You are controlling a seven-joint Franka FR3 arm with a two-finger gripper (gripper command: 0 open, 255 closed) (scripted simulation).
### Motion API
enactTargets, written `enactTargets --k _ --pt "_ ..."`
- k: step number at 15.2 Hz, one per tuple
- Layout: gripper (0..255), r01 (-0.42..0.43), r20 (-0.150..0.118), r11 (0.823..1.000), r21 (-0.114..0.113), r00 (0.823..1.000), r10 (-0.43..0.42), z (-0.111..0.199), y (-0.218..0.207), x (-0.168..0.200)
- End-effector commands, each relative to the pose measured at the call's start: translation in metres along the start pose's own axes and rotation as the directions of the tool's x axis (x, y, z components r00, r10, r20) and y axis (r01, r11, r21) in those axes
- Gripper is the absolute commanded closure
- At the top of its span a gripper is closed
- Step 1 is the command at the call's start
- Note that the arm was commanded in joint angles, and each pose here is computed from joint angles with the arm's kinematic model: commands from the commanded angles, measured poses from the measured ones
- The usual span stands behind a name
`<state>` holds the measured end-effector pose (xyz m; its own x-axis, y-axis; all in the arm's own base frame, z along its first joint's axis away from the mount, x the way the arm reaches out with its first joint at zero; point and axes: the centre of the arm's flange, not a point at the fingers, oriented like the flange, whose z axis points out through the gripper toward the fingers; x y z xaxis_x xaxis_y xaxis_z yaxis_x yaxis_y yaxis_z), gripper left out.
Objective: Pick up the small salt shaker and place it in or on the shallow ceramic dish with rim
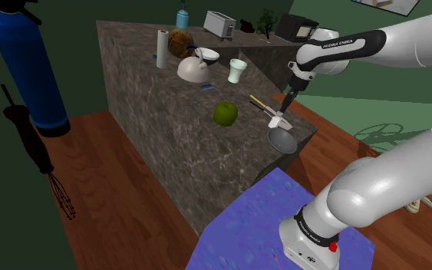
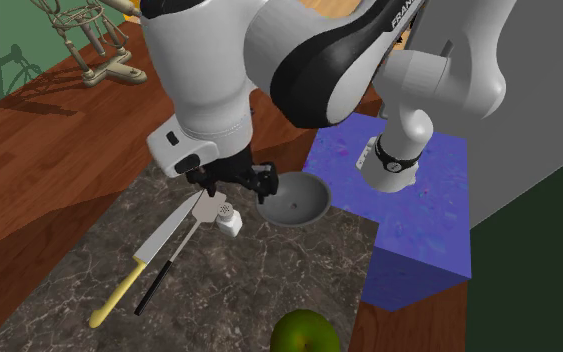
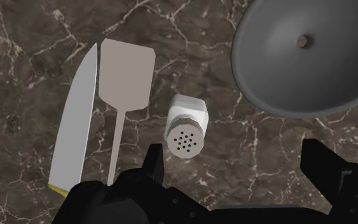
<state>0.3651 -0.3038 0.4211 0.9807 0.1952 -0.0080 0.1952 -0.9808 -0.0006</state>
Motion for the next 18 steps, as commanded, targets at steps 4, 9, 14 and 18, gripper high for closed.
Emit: enactTargets --k 4,9,14,18 --pt "0 0.004 -0.009 1.000 0.002 1.000 -0.004 0.025 0.030 -0.002" --pt "0 0.004 -0.009 1.000 0.002 1.000 -0.004 0.054 0.030 -0.002" --pt "0 0.004 -0.009 1.000 0.002 1.000 -0.004 0.054 0.030 -0.002" --pt "255 0.004 -0.009 1.000 0.002 1.000 -0.004 0.054 0.030 -0.002"
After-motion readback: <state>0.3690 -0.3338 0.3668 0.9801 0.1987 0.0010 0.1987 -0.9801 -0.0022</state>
